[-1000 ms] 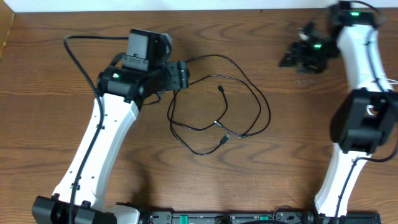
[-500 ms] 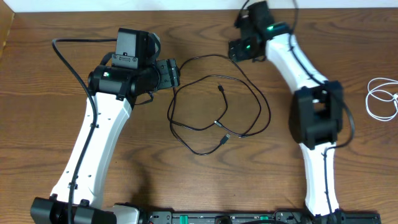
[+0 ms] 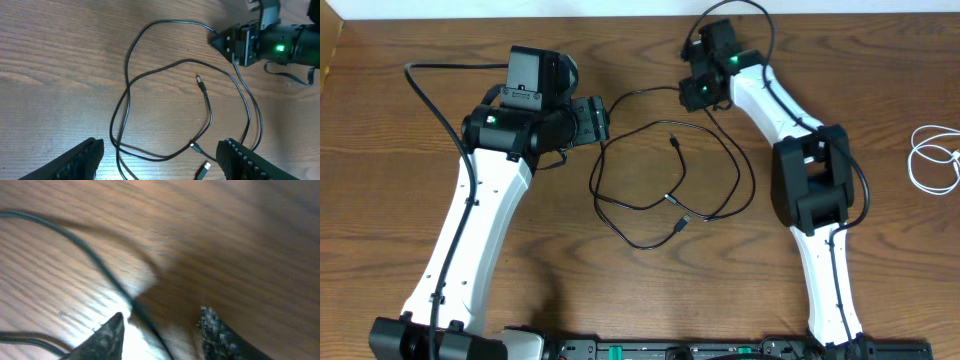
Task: Untangle cables
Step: 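Grasp a black cable with the right gripper and pull it to the upper right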
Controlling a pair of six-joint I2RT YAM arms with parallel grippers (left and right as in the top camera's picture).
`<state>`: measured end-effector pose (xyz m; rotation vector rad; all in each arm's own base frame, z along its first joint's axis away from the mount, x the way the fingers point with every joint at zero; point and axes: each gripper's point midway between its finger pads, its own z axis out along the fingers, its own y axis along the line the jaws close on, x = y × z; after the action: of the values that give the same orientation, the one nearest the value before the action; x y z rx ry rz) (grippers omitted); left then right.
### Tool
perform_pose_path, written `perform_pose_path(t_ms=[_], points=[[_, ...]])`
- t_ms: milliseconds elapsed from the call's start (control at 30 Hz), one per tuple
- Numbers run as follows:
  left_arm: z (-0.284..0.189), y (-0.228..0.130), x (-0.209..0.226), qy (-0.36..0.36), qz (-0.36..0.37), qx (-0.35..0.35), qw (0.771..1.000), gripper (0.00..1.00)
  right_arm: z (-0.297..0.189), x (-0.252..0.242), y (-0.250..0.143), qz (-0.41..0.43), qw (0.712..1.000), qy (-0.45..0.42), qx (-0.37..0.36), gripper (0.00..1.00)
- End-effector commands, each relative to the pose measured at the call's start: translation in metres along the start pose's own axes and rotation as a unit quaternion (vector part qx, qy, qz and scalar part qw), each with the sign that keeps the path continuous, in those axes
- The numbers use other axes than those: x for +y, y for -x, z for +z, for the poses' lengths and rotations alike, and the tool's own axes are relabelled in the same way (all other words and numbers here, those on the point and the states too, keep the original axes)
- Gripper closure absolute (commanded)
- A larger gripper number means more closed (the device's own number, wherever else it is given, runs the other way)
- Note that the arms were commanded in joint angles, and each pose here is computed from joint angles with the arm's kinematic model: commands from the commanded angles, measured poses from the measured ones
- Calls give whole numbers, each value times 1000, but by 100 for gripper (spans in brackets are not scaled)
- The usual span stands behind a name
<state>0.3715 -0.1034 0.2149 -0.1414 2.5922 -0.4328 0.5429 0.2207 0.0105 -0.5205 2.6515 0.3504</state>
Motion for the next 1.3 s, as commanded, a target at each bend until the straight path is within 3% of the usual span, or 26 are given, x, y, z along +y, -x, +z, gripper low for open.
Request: perform_pose_path(t_ms=[0,167,367,700,1100,1267], points=[[-5,7,-1,1,-1,-10,1000,23,26,30,-23,-18,999,23,35,64],[-5,7,-1,1,-1,-10,1000,23,33,25,-38,-11,998,-2,62,99],[-5,7,-1,1,-1,-10,1000,23,-7,22,-25,15,998,-11,54,99],[-5,7,-1,1,-1,-10,1000,23,-193,43,23,19,999,-4,-47,99],[-5,7,-1,1,-1,-10,1000,23,-376,40,30,95,974,-7,-206,99],[-5,7,-1,1,-1,-10,1000,23,-438,14,26,138,951,-28,-274,99]])
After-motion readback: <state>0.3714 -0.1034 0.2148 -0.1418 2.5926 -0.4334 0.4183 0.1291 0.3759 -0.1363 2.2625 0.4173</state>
